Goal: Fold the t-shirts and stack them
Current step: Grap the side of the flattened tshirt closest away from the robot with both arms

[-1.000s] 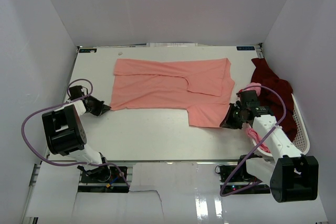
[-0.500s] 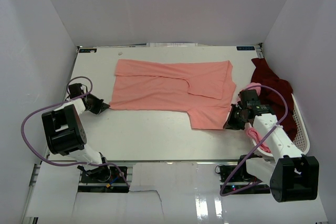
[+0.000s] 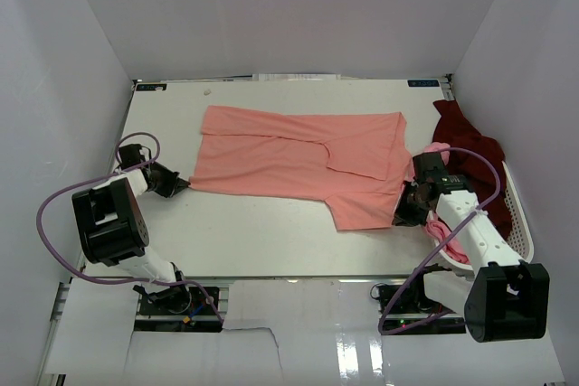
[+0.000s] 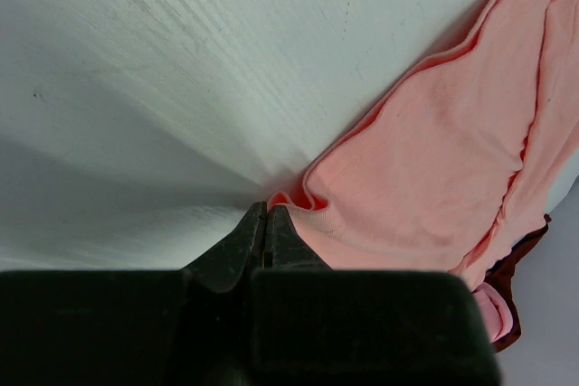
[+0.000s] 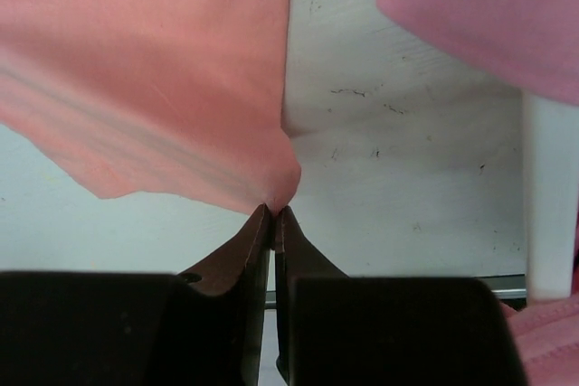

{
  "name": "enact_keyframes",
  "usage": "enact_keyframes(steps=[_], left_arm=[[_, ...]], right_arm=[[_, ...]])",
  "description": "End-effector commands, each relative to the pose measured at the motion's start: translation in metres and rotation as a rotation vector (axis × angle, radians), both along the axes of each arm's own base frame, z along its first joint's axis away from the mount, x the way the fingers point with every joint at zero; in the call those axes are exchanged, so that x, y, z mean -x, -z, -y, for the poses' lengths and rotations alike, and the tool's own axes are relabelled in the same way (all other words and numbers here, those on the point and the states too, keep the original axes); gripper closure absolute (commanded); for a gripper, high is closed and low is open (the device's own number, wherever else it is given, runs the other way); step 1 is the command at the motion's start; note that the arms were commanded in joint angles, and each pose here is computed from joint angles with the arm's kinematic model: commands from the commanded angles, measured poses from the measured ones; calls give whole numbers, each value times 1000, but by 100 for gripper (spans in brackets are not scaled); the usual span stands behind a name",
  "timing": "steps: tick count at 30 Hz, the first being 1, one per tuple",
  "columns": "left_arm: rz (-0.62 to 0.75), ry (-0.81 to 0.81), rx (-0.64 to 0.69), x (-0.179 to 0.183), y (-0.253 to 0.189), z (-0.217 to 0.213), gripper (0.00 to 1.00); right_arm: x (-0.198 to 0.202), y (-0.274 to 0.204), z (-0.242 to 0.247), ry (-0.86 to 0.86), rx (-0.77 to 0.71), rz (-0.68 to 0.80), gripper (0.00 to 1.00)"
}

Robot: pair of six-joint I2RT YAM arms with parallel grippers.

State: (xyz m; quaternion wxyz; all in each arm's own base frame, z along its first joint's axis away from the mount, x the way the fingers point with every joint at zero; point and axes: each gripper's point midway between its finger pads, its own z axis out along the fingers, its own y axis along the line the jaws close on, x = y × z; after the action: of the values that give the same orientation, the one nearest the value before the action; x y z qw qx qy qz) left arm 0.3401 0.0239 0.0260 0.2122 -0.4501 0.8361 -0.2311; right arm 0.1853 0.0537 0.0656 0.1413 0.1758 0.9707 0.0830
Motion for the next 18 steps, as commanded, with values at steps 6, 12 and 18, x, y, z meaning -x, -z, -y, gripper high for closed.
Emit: enact_keyframes(steps=[6, 12, 18], left_arm=[[70, 50, -10, -22, -28, 1, 100], [56, 81, -11, -31, -35, 5, 100], [72, 96, 3, -41, -41, 11, 100]], right_arm=[[-31, -29, -18, -49, -88, 62, 92], [-56, -46, -25, -83, -112, 103, 92], [-73, -58, -27, -108, -115, 132, 92]])
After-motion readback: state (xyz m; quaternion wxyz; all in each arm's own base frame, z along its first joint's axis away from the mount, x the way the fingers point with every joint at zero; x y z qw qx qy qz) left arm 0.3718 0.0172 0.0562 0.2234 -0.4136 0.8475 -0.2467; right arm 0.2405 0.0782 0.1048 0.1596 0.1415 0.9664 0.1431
